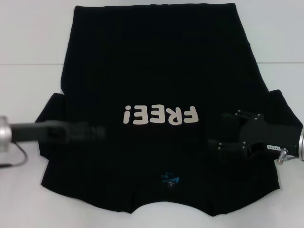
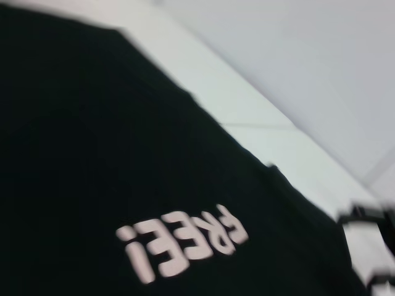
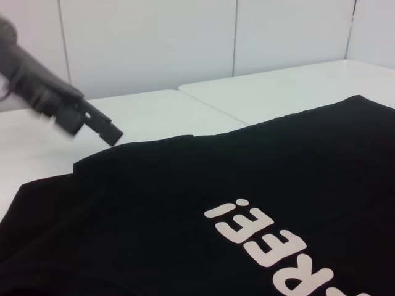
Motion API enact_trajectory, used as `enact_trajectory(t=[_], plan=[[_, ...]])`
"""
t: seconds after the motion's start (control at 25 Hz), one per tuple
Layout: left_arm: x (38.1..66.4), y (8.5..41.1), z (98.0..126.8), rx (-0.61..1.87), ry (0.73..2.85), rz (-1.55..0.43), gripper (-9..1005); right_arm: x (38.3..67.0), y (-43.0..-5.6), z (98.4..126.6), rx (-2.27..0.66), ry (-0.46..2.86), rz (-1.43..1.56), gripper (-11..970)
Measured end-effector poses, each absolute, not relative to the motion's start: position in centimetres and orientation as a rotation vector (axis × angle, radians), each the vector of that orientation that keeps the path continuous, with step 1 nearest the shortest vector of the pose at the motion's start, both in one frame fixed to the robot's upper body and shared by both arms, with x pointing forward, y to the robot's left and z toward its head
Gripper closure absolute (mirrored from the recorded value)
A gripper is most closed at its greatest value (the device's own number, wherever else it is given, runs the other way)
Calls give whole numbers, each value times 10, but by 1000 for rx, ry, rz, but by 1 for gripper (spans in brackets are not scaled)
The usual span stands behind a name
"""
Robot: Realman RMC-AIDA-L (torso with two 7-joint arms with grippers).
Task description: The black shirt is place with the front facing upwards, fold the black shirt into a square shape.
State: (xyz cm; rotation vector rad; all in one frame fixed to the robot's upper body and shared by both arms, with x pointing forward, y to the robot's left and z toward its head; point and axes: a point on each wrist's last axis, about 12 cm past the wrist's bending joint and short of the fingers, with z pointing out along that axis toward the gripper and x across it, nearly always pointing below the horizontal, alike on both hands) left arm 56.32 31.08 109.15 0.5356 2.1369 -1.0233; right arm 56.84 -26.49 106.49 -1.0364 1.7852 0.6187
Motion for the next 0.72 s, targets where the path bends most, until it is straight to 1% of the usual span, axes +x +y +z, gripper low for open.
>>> enact_trajectory(t=[0.08, 0.12, 0.16, 0.2, 0.24, 0.28, 0.32, 0.44, 0.72], plan=[[572, 329, 1104, 304, 2226, -1103, 48, 568, -265, 1064, -1035, 1788, 620, 47], [574, 334, 1107, 226, 2247, -1117, 48, 568, -265, 1064, -1036, 1788, 620, 48], [577, 342, 1109, 128, 2268, -1118, 48, 568, -265, 1064, -1036, 1789, 620, 49], [580, 353, 1111, -37, 2290, -1116, 48, 568, -265, 1064, -1037, 1789, 620, 49], [581, 358, 1111, -104, 2297, -1114, 48, 568, -265, 1064, -1038, 1789, 620, 50], [583, 368, 1111, -251, 2300, -1103, 48, 568, -265, 1064, -1037, 1790, 618, 51], [584, 375, 1110, -328, 2300, -1084, 48, 568, -265, 1064, -1038, 1791, 617, 51], [584, 383, 1103, -394, 2328, -1014, 49, 568, -265, 1064, -1041, 1789, 617, 54], [579, 381, 1079, -408, 2414, -898, 49, 568, -263, 1064, -1044, 1787, 623, 58]])
